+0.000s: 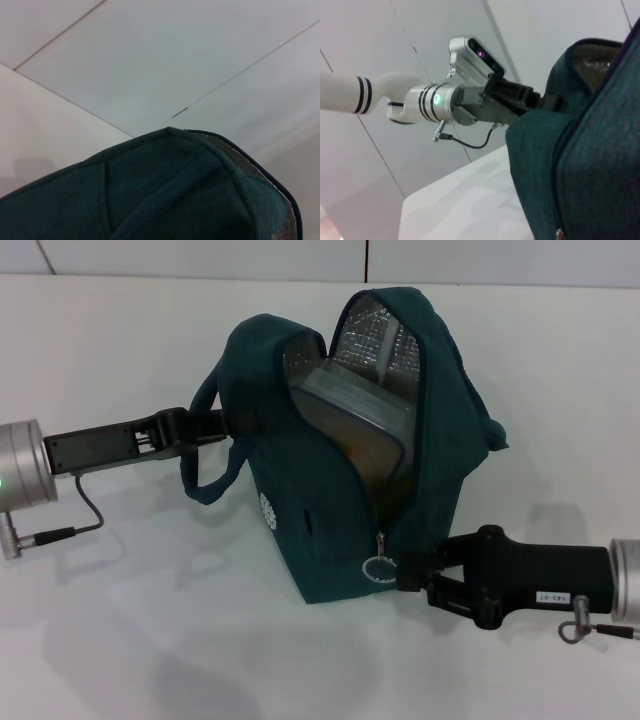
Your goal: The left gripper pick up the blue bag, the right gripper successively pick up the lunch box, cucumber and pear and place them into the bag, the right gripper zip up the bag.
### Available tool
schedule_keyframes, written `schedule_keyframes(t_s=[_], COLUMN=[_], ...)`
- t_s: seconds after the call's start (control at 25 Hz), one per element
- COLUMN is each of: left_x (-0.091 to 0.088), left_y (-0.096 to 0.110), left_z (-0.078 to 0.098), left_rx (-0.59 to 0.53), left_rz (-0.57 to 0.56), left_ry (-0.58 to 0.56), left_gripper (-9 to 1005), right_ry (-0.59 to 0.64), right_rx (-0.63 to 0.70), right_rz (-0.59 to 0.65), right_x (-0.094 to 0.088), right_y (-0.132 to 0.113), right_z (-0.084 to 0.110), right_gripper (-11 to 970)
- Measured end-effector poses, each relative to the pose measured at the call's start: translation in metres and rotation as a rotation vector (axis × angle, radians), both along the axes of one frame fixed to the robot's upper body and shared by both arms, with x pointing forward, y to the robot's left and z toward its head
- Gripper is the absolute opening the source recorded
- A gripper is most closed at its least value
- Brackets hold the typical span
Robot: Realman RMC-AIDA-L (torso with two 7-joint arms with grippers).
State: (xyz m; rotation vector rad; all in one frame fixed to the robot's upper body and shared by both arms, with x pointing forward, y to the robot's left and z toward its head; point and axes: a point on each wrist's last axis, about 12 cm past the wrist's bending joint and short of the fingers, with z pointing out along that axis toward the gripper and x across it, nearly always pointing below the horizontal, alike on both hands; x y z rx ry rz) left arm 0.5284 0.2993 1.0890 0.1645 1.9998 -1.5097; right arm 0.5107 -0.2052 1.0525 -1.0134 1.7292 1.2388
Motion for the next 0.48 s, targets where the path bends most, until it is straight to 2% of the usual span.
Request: schedule_keyframes(t_s=[0.2, 0.48], left_x=[0.0015, 0.0021], left_y=[-0.0013, -0.0028], left_z=[0.0008, 0.0007], left_rx=[0.000, -0.002], left_rz=[-0.002, -0.004], left_ry=[-0.002, -0.002], left_gripper=[68, 67], right_ry=[0.000, -0.018], right_rx=[0.010, -0.015], right_rz=[-0.026, -0.040], right_x=[-0.0008, 0.0048], right_y=[-0.0032, 0.0037], right_z=[-0.0010, -0.0028], right_gripper=[114, 405])
